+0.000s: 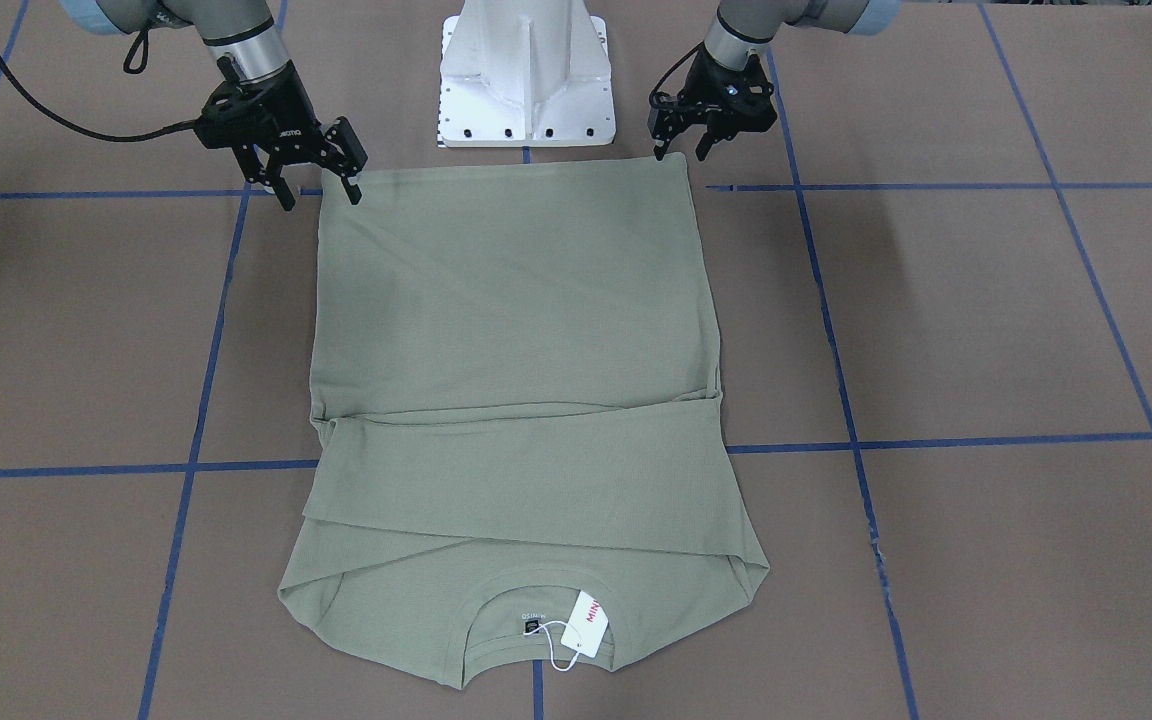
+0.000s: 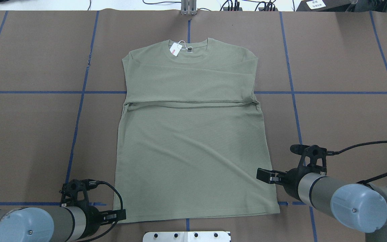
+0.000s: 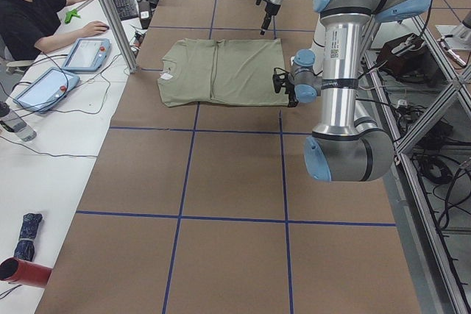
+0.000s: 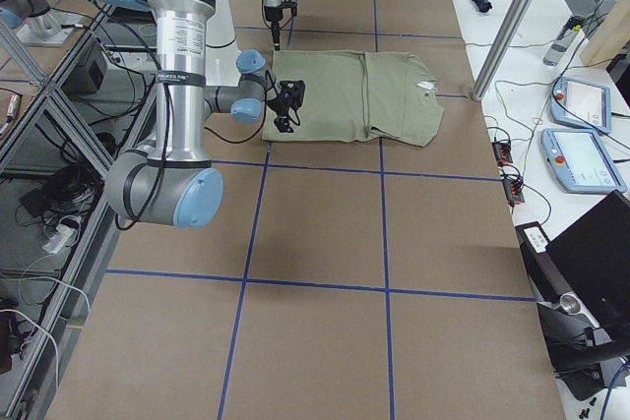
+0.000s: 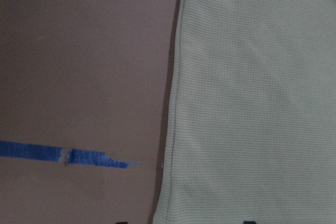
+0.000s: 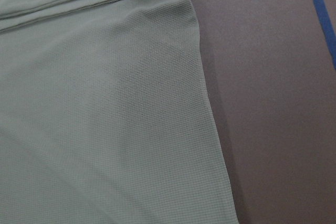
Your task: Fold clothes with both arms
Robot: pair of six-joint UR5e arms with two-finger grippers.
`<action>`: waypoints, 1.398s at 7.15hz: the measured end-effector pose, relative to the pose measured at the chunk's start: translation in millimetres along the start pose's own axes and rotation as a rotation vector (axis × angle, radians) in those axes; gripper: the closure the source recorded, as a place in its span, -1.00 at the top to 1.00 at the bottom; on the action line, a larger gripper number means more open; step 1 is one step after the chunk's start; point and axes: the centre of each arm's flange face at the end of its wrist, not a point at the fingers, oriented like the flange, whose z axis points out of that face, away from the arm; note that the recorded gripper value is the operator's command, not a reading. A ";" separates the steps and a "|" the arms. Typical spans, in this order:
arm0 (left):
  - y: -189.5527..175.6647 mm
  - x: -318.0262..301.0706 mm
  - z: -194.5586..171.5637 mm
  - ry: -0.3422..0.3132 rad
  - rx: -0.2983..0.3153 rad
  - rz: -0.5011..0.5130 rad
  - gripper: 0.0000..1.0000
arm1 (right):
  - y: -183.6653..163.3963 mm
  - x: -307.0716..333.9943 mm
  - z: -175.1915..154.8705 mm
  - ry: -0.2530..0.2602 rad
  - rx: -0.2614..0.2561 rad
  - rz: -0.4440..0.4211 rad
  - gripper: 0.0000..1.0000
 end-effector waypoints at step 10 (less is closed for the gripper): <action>-3.0 -0.1 13.3 -0.014 0.028 0.010 -1.00 | 1.0 0.2 0.2 0.001 -0.001 -0.001 1.00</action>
